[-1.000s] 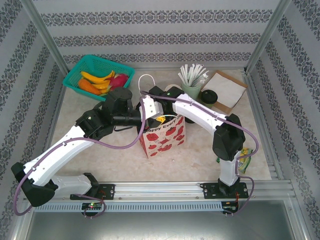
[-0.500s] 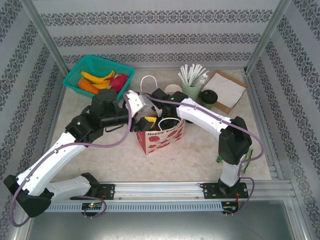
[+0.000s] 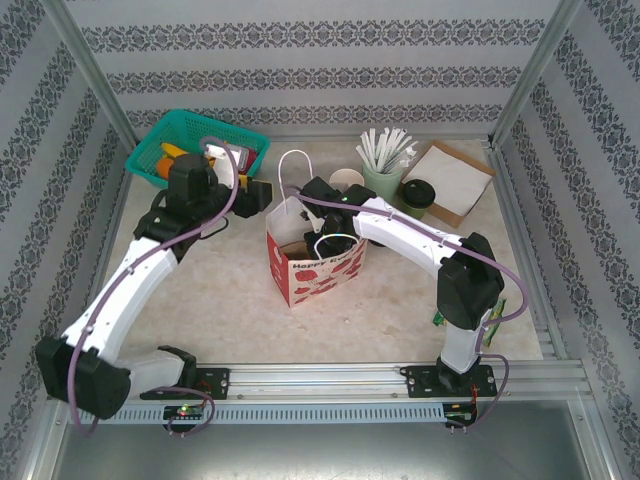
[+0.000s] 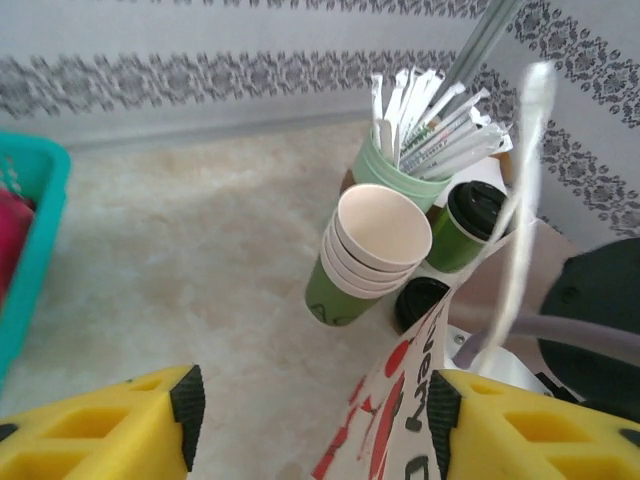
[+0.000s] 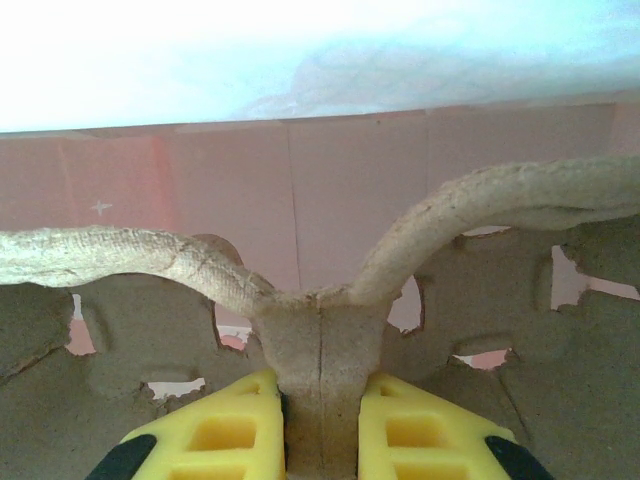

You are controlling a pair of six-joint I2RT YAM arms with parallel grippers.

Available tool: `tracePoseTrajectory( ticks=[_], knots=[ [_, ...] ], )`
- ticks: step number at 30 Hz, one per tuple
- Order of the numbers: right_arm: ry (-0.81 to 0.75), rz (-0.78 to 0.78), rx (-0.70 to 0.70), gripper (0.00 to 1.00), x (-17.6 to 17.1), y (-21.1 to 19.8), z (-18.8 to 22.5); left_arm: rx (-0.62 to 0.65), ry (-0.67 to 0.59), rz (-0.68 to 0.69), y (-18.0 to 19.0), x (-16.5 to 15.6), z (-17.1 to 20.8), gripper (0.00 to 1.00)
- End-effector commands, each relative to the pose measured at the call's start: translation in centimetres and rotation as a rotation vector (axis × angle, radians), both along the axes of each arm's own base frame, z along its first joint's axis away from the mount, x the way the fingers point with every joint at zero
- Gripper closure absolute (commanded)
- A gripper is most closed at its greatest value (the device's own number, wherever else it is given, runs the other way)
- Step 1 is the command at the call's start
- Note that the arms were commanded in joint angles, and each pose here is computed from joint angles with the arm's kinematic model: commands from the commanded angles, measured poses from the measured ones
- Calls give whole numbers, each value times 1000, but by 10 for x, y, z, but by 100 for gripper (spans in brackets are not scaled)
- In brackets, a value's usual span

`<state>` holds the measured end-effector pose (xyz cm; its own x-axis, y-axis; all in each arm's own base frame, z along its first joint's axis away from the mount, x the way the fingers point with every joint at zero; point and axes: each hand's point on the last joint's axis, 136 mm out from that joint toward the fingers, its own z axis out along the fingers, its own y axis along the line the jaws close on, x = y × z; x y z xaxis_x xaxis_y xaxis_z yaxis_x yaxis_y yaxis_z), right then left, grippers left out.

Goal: Pack the takeout coffee

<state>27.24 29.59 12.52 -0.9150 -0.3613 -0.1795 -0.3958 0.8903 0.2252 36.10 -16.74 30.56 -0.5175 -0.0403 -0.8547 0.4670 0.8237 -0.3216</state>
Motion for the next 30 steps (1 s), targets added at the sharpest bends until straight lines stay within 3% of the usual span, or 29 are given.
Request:
tracePoseTrajectory(
  ticks=[1,8,12,15,22,30],
  knots=[
    [-26,38,27,100,-4,7,10,-112,5,-98,-19,-1,26,40],
    [-25,36,26,100,-4,8,10,-134,-32,-146,-26,1,35,39],
    [-29,27,24,100,-3,8,9,-104,-34,-64,-14,8,35,44],
    [-26,25,24,100,-3,8,9,-115,-57,-3,-2,9,38,41],
    [-28,22,23,100,-2,8,9,-200,-92,-199,-24,-14,49,38],
    [-35,17,22,100,-1,9,8,-190,-35,-200,-32,13,44,54]
  ],
)
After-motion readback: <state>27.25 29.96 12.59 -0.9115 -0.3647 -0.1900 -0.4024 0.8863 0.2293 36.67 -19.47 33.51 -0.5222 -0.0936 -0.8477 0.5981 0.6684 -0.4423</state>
